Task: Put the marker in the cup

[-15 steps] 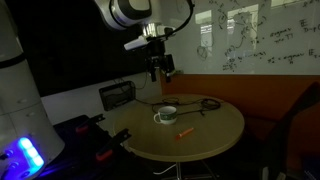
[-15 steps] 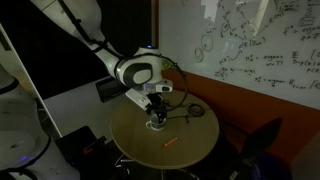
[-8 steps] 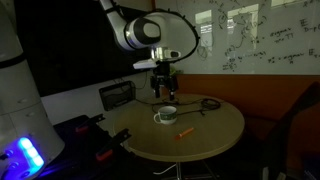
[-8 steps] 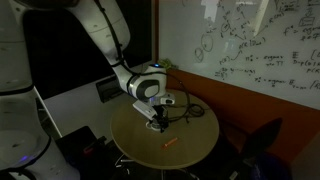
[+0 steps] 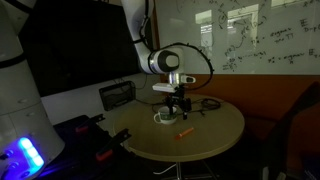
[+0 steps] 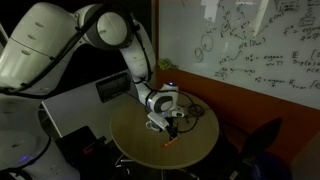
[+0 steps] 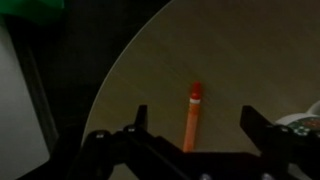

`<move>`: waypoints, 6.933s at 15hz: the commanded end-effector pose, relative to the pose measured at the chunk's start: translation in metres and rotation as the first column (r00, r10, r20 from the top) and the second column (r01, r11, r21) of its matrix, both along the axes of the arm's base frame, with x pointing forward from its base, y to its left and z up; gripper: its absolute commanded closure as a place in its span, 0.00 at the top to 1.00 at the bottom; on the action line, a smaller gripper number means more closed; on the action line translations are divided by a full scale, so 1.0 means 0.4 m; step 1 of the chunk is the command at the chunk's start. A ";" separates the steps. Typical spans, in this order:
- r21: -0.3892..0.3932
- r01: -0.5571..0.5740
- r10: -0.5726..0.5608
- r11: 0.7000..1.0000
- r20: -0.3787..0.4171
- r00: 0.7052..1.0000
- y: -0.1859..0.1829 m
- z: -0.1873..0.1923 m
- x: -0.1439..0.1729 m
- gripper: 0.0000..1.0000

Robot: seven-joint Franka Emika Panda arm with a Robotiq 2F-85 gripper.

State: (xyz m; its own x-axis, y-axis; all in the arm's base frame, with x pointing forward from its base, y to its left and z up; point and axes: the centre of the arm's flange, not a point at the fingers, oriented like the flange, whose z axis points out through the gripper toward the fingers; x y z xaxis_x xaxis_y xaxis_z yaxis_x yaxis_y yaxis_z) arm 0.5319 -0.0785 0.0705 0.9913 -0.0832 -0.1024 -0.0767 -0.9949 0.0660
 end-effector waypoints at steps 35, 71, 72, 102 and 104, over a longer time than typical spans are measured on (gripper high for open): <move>0.031 -0.024 0.025 0.999 -0.058 0.998 0.010 -0.252 0.206 0.05; -0.039 -0.531 0.499 0.847 0.405 0.766 0.384 -0.005 0.132 0.05; -0.051 -0.527 0.499 0.848 0.412 0.763 0.387 -0.012 0.131 0.05; -0.024 -0.540 0.540 0.841 0.047 0.840 0.307 0.164 0.101 1.00; -0.037 -0.554 0.556 0.831 0.037 0.831 0.315 0.169 0.096 1.00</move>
